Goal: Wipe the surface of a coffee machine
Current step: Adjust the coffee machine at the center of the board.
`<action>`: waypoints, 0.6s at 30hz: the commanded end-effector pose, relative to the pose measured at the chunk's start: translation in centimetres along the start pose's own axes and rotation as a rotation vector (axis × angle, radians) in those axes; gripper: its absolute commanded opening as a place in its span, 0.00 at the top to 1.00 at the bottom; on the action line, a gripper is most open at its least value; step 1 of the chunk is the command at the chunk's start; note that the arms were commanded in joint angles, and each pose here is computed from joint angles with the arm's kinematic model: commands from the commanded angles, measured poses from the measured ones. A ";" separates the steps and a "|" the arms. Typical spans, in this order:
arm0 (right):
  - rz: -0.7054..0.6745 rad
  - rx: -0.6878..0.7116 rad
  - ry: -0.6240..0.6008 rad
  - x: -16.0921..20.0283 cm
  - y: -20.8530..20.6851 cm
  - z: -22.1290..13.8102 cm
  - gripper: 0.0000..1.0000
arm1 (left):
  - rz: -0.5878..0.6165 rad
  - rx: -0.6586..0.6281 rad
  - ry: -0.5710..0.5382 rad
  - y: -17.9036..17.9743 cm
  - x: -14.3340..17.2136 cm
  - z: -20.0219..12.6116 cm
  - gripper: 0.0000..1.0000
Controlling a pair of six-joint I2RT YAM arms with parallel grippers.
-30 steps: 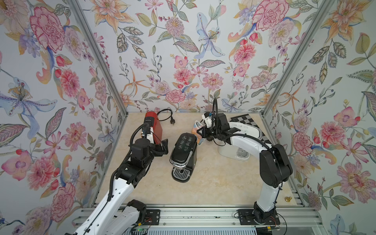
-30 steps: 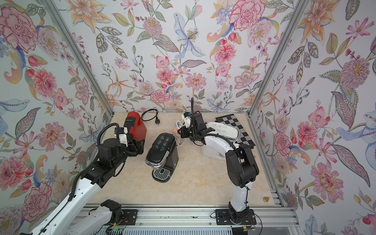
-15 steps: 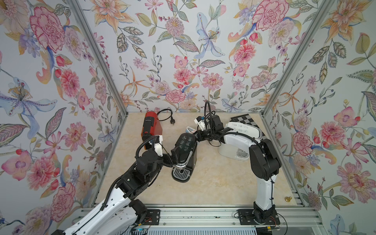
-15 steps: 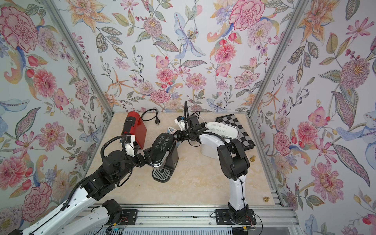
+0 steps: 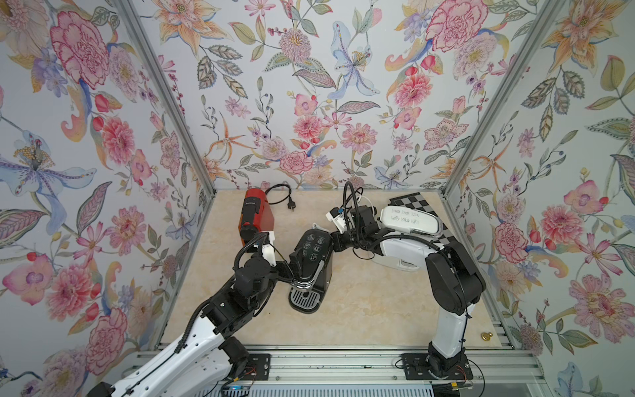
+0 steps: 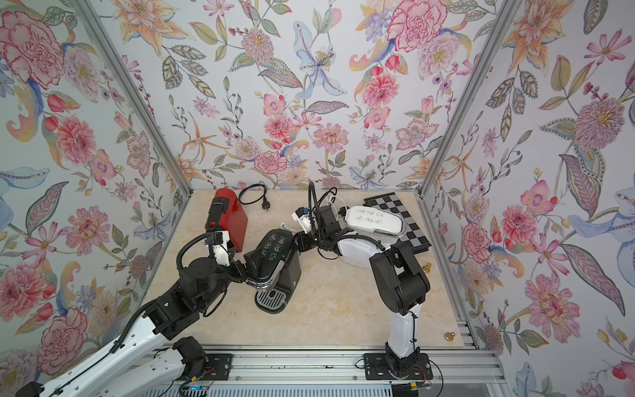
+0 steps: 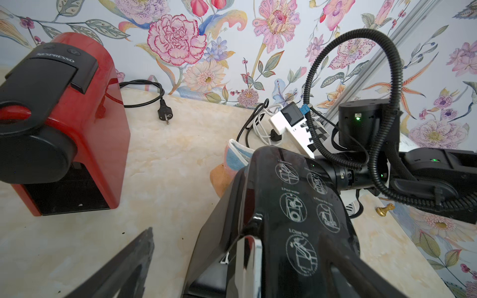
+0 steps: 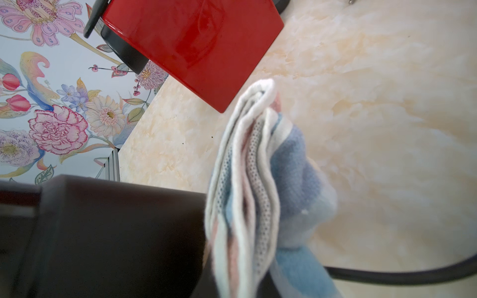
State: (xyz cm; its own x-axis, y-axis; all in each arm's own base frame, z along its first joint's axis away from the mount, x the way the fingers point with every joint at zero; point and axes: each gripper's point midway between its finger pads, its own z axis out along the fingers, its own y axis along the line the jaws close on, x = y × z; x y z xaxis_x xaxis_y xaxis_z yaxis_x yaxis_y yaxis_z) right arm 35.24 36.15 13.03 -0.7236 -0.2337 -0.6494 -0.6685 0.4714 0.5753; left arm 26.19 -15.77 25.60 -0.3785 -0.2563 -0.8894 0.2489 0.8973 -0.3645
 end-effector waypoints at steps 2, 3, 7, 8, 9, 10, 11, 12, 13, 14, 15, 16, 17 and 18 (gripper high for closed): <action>0.017 -0.075 0.053 3.1 3.4 -0.4 1.00 | -0.043 -0.024 -0.024 0.9 0.4 0.5 0.01; 0.019 -0.079 0.046 3.3 3.6 -0.6 1.00 | -0.044 -0.025 -0.020 0.9 0.7 0.6 0.01; 0.015 -0.076 0.030 4.5 5.4 -1.0 1.00 | -0.057 -0.014 -0.011 1.0 1.5 1.0 0.01; 0.014 -0.061 0.031 5.0 5.6 -1.1 1.00 | -0.063 -0.014 -0.010 1.0 1.7 1.1 0.01; 0.013 -0.049 0.026 5.3 5.8 -1.3 1.00 | -0.065 -0.016 -0.010 1.1 1.8 1.1 0.01; 0.016 -0.036 0.020 5.5 5.8 -1.5 1.00 | -0.071 -0.023 -0.013 1.3 1.8 1.0 0.01; 0.018 -0.034 0.013 5.7 5.9 -1.6 1.00 | -0.079 -0.045 -0.021 1.7 1.6 0.8 0.01; 0.024 -0.029 0.006 5.8 5.8 -1.7 1.00 | -0.095 -0.084 -0.036 2.5 1.3 0.4 0.01; 0.026 -0.024 0.005 5.8 5.7 -1.7 1.00 | -0.114 -0.130 -0.046 3.4 1.2 -0.1 0.01; 0.028 -0.019 0.006 5.9 5.5 -1.7 1.00 | -0.133 -0.199 -0.061 4.8 0.9 -1.0 0.01; 0.031 -0.014 0.008 5.9 5.4 -1.7 1.00 | -0.141 -0.224 -0.079 5.3 0.5 -1.7 0.01; 0.031 -0.012 0.009 5.8 5.2 -1.6 1.00 | -0.145 -0.220 -0.096 5.4 0.2 -2.3 0.01; 0.032 -0.007 0.010 5.8 4.9 -1.5 1.00 | -0.130 -0.173 -0.124 4.6 -0.3 -2.9 0.01; 0.037 -0.005 0.013 5.7 4.7 -1.4 1.00 | -0.117 -0.120 -0.142 3.5 -0.8 -3.4 0.01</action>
State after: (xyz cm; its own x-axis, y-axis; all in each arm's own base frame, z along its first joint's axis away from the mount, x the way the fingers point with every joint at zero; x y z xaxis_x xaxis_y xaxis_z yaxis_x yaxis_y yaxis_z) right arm 28.98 35.52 13.27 -0.7225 -0.2018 -0.6613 -0.6572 0.4973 0.5663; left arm 25.30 -12.38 25.09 -0.3173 -0.3808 -0.8685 0.1193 0.8925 -0.4349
